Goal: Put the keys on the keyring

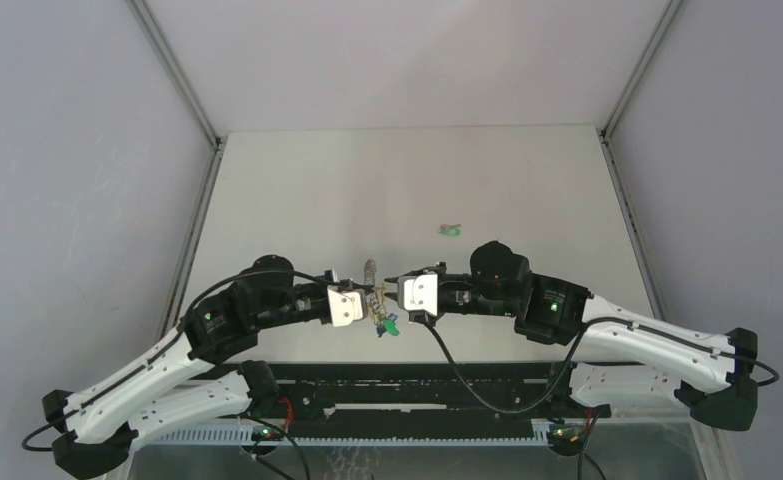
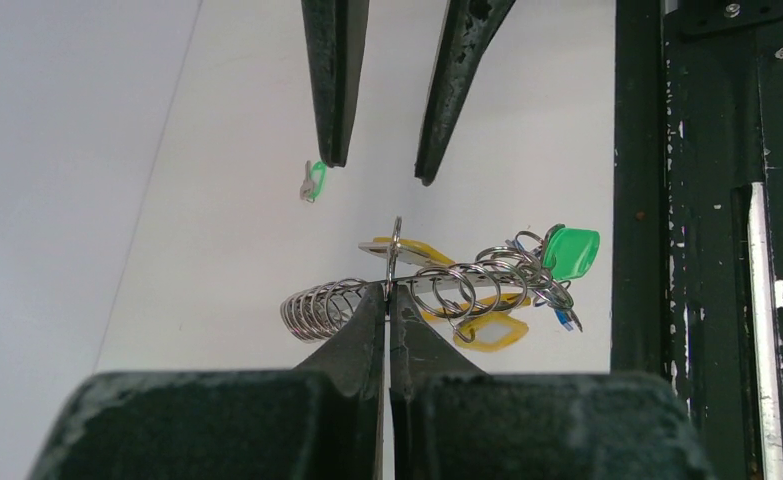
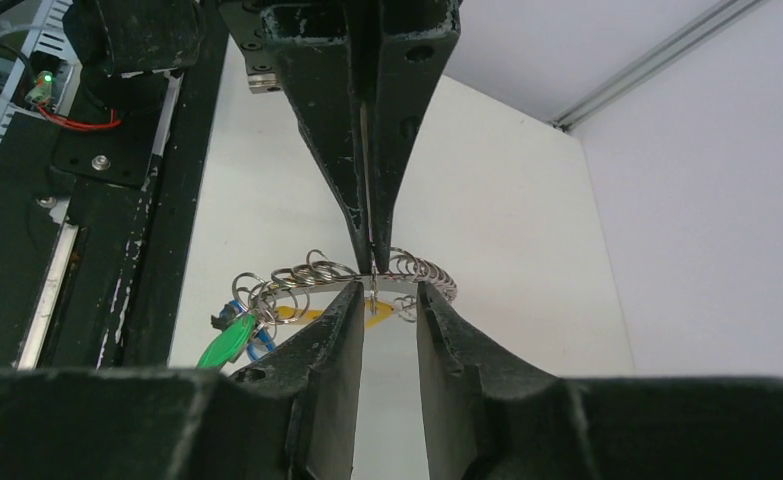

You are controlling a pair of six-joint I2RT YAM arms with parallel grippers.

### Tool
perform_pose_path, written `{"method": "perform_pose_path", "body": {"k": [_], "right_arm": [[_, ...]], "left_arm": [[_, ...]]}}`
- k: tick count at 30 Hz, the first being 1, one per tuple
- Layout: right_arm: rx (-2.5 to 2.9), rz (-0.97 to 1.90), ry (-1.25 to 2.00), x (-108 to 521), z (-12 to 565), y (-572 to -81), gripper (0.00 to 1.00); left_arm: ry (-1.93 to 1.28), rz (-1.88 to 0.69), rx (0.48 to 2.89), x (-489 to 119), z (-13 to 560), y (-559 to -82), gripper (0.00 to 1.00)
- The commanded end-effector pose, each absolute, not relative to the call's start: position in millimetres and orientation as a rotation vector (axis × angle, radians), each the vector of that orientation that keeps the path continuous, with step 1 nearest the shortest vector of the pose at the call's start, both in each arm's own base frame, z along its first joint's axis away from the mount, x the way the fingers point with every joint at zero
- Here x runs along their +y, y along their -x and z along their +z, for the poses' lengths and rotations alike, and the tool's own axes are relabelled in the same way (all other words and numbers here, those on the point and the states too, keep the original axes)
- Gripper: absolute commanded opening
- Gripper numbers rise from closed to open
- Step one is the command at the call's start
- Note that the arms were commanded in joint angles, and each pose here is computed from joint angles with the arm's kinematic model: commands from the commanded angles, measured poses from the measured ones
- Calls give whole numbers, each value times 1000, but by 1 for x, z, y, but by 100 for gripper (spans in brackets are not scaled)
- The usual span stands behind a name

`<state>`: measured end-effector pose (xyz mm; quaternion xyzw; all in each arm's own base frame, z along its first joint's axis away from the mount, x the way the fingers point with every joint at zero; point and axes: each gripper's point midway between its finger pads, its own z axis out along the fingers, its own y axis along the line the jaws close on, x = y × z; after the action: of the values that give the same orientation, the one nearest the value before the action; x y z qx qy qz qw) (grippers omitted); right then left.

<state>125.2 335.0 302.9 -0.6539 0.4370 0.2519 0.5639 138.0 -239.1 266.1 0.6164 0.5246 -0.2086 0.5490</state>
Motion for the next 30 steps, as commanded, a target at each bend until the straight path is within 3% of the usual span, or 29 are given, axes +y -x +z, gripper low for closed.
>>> {"method": "perform_pose_path", "body": {"k": [1, 15, 22, 27, 30], "right_arm": [[1056, 587, 1493, 335, 301, -134, 26], [1098, 571, 1500, 341, 286, -145, 21], [1090, 571, 1496, 344, 286, -147, 13], [1081, 578, 1492, 344, 289, -146, 1], [1070, 588, 1484, 344, 293, -144, 0]], "left_arm": [[-1391, -518, 1181, -244, 286, -139, 0], [-1391, -533, 1169, -245, 289, -136, 0], [-1392, -534, 1167, -245, 288, -136, 0], [-1393, -537, 1170, -246, 288, -136, 0], [-1393, -536, 1173, -246, 288, -136, 0]]}}
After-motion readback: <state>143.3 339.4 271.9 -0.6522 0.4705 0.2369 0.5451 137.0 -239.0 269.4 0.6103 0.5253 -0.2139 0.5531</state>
